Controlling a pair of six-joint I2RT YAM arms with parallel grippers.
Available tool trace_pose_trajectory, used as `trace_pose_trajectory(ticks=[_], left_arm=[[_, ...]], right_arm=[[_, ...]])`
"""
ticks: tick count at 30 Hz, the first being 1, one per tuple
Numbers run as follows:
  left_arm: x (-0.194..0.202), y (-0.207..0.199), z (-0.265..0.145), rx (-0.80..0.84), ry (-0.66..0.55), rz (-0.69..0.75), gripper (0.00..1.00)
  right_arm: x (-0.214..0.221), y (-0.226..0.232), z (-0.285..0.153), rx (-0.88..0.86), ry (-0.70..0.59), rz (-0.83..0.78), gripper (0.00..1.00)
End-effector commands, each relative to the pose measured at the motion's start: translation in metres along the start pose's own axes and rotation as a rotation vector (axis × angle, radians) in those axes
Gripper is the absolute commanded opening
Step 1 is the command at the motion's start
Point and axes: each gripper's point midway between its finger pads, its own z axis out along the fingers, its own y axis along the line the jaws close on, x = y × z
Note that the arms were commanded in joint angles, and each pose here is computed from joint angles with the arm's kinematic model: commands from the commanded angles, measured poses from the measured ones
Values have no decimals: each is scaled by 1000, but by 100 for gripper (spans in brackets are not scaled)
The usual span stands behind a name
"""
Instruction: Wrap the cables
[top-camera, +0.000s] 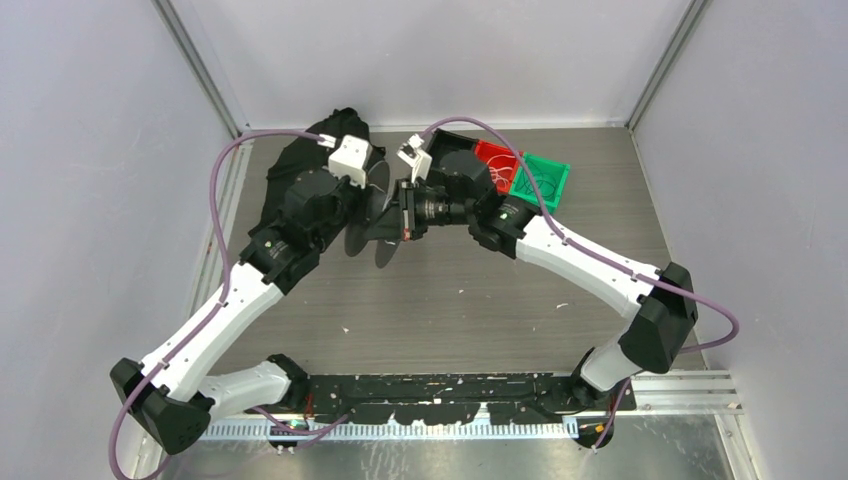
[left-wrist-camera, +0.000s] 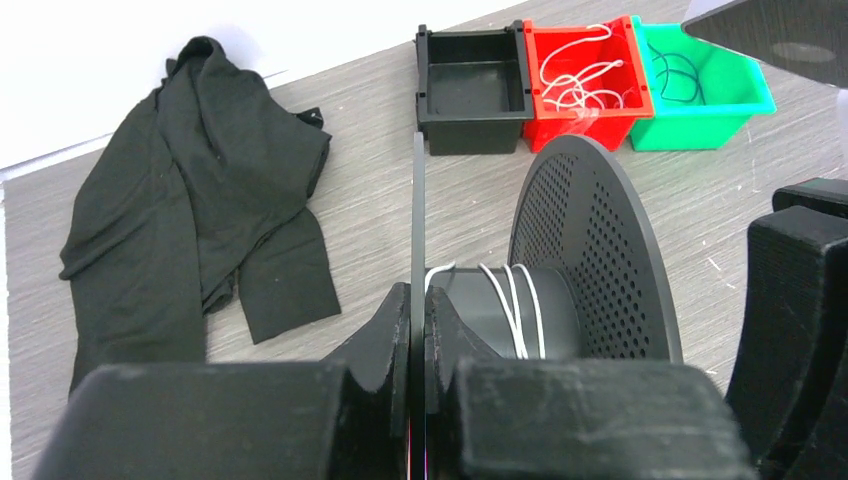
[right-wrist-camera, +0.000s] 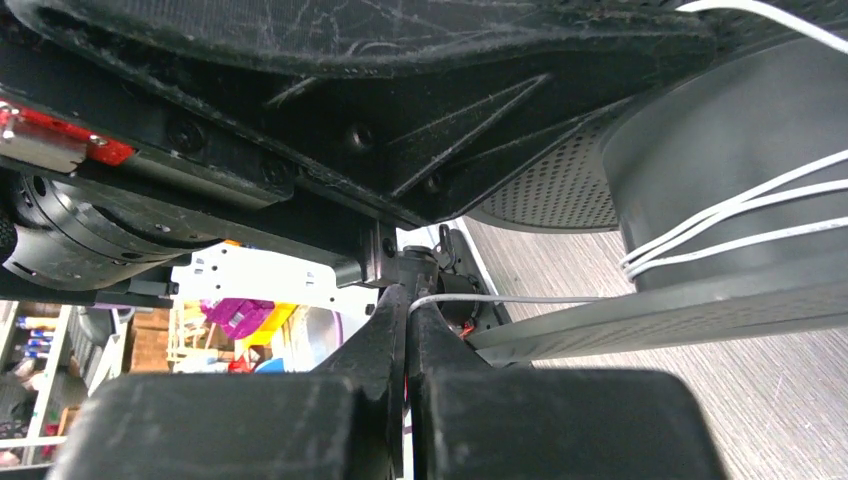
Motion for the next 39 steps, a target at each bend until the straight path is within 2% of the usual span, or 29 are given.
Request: trace_pose_trajectory(ticks=[1, 5, 8, 15, 18, 22, 31, 33, 36, 39], left_arm=[[-34, -11, -12, 70, -122, -15, 0], [-26, -21, -17, 149, -76, 87, 0], [-15, -30, -25, 231, -26, 167, 0], [7, -60, -58, 501, 59, 302, 0], [20, -67, -70, 588, 123, 345, 0], [36, -70, -78, 654, 197, 384, 0], [45, -72, -84, 697, 178, 438, 0], [47, -71, -85, 701, 186, 451, 0], [45, -69, -85, 692, 186, 459, 0], [39, -68, -85, 680, 159, 454, 0]], right_arm=[[-13, 8, 3, -56, -51, -2, 1], [-17, 8, -4, -54, -52, -10, 2], [-14, 13, -11, -77, -5, -46, 1], [23, 14, -36, -150, 306, -177, 1], [31, 27, -50, -218, 382, -183, 1], [21, 44, -57, -313, 353, -158, 1], [6, 37, -65, -301, 295, -100, 0], [4, 34, -65, -295, 291, -92, 10], [4, 32, -63, -297, 291, -75, 17], [6, 30, -62, -300, 290, -62, 10]])
